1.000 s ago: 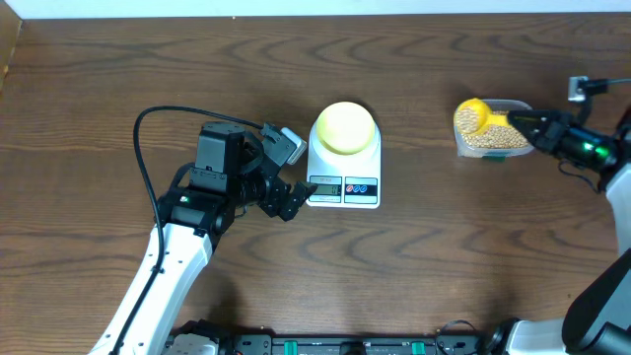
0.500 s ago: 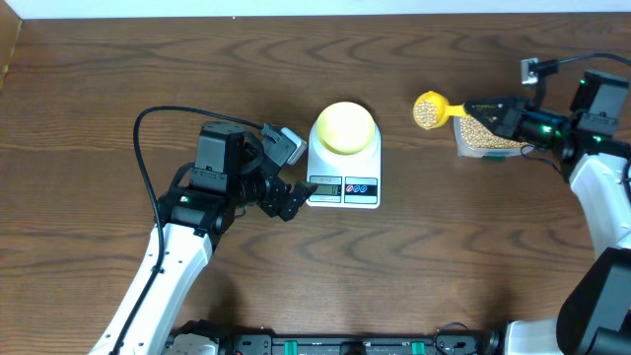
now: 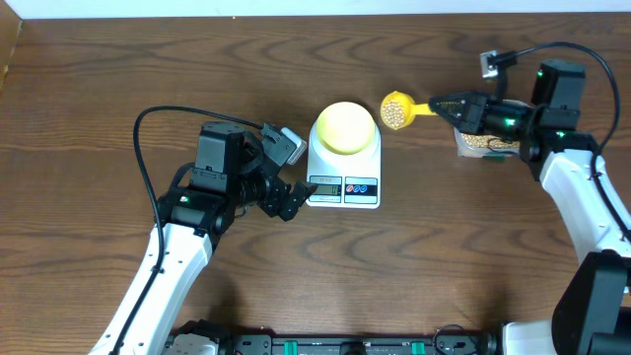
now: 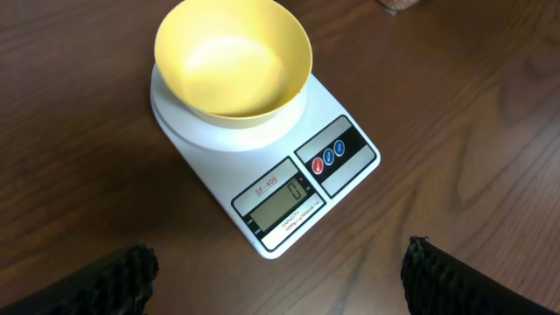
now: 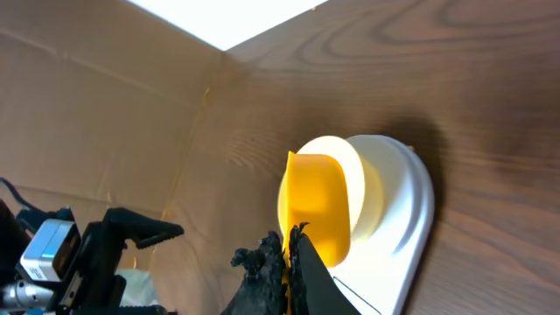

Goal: Scoop item into bowl and weigh 50g on scale
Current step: 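Lift the filled scoop and carry it left toward the yellow bowl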

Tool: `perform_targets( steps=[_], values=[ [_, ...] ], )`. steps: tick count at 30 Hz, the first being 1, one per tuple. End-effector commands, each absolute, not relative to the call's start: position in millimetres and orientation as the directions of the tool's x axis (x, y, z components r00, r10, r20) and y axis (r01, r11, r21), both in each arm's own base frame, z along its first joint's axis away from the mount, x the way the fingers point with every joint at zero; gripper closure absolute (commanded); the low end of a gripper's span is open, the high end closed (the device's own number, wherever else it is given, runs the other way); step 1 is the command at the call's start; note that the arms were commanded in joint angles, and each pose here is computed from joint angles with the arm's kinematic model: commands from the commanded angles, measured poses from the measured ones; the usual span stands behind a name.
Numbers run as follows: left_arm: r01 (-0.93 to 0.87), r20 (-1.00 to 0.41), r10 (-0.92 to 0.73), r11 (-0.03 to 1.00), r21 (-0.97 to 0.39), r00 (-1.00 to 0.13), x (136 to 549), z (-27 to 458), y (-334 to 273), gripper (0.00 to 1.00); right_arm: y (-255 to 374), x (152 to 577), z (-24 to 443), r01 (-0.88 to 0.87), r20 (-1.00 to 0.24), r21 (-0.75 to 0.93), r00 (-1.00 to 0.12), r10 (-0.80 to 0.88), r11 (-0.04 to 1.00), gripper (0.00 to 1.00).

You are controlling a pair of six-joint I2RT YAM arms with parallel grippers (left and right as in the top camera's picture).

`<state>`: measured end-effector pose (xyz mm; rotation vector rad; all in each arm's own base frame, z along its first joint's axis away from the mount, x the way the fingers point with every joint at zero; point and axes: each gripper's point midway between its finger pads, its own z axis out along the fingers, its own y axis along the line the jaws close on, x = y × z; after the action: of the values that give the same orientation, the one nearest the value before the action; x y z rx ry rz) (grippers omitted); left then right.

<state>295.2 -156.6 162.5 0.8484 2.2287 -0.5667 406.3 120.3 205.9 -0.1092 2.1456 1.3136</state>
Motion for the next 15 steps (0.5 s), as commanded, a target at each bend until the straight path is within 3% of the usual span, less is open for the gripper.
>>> perform_targets(
  steps=[1, 15],
  values=[
    [0.703, -0.724, 0.410, 0.697, -0.143, -0.555, 295.0, 164.0, -154.8, 0.09, 132.8, 408.9, 208.2, -0.367, -0.534, 0.779, -0.814, 0.231, 0.508, 0.99],
    [0.703, -0.723, 0.411, 0.697, -0.143, -0.555, 294.9, 163.9, -154.8, 0.09, 168.4, 405.7, 204.5, -0.400, -0.560, 0.747, -0.809, 0.177, 0.531, 0.99]
  ],
)
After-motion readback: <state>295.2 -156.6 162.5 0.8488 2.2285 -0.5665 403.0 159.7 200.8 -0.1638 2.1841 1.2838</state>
